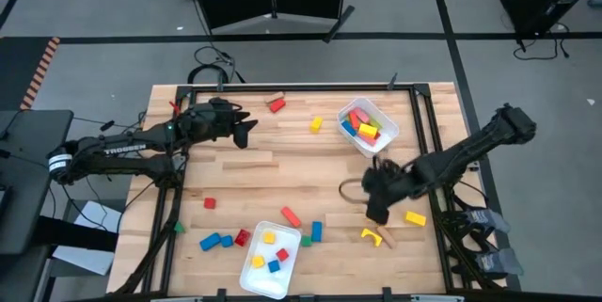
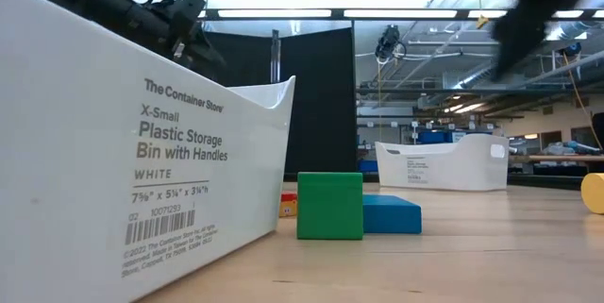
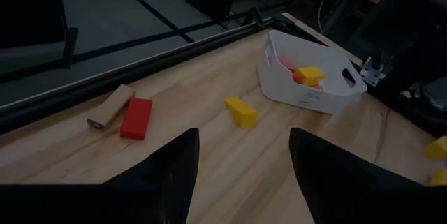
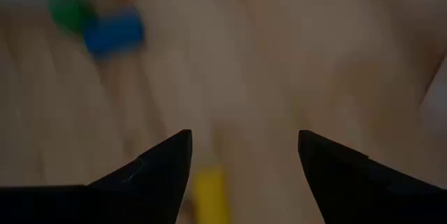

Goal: Sort blocks by size
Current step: Put the yellow rectangle block into the top white bin

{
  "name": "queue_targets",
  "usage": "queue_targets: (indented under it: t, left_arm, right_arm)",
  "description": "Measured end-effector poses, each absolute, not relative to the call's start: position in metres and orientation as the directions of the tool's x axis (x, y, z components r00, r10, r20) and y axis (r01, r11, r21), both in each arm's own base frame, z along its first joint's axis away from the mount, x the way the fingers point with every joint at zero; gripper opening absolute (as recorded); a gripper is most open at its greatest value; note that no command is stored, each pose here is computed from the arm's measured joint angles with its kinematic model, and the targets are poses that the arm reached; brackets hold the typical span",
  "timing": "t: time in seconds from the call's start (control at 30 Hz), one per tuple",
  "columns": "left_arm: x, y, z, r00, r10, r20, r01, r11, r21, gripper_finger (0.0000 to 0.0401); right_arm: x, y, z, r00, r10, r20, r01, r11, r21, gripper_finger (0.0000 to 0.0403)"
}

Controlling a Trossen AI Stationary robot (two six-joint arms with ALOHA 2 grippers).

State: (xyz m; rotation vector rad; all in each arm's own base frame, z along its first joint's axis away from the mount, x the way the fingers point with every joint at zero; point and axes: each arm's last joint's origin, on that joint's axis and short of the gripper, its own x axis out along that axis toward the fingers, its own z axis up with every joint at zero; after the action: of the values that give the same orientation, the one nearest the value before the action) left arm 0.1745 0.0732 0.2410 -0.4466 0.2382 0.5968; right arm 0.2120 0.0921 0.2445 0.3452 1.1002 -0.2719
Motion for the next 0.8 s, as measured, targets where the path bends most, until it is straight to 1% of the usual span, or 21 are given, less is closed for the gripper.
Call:
queue_targets:
  t: [0.1, 0.17, 0.33, 0.4, 0.5, 0.6, 0.8]
  left_arm:
    - [0.176, 0.072, 0.242, 0.814, 0.479, -0.329, -0.575, 0.745, -0.339, 0.0229]
    - [0.176, 0.072, 0.244, 0.820, 0.480, -0.312, -0.568, 0.752, -0.336, 0.0229]
    - [0.178, 0.072, 0.248, 0.833, 0.485, -0.266, -0.551, 0.772, -0.317, 0.0229]
    - [0.178, 0.073, 0.250, 0.838, 0.487, -0.246, -0.545, 0.777, -0.316, 0.0229]
    - [0.179, 0.073, 0.253, 0.845, 0.489, -0.217, -0.535, 0.783, -0.318, 0.0229]
    - [0.179, 0.073, 0.256, 0.856, 0.480, -0.193, -0.517, 0.796, -0.314, 0.0229]
    - [0.180, 0.072, 0.256, 0.871, 0.454, -0.191, -0.492, 0.811, -0.317, 0.0229]
  right_arm:
    - [0.207, 0.112, 0.236, 0.249, 0.016, -0.968, 0.443, 0.887, 0.129, 0.0272]
    - [0.203, 0.127, 0.237, 0.190, 0.026, -0.981, 0.481, 0.869, 0.116, 0.0271]
    - [0.184, 0.163, 0.242, 0.229, -0.006, -0.973, 0.569, 0.812, 0.129, 0.0270]
    - [0.169, 0.174, 0.239, 0.196, -0.039, -0.980, 0.618, 0.781, 0.092, 0.0270]
    - [0.144, 0.187, 0.231, 0.119, -0.126, -0.985, 0.661, 0.750, -0.016, 0.0270]
    - [0.127, 0.196, 0.226, 0.104, -0.168, -0.980, 0.647, 0.760, -0.062, 0.0270]
    - [0.113, 0.196, 0.207, 0.102, -0.197, -0.975, 0.586, 0.804, -0.101, 0.0270]
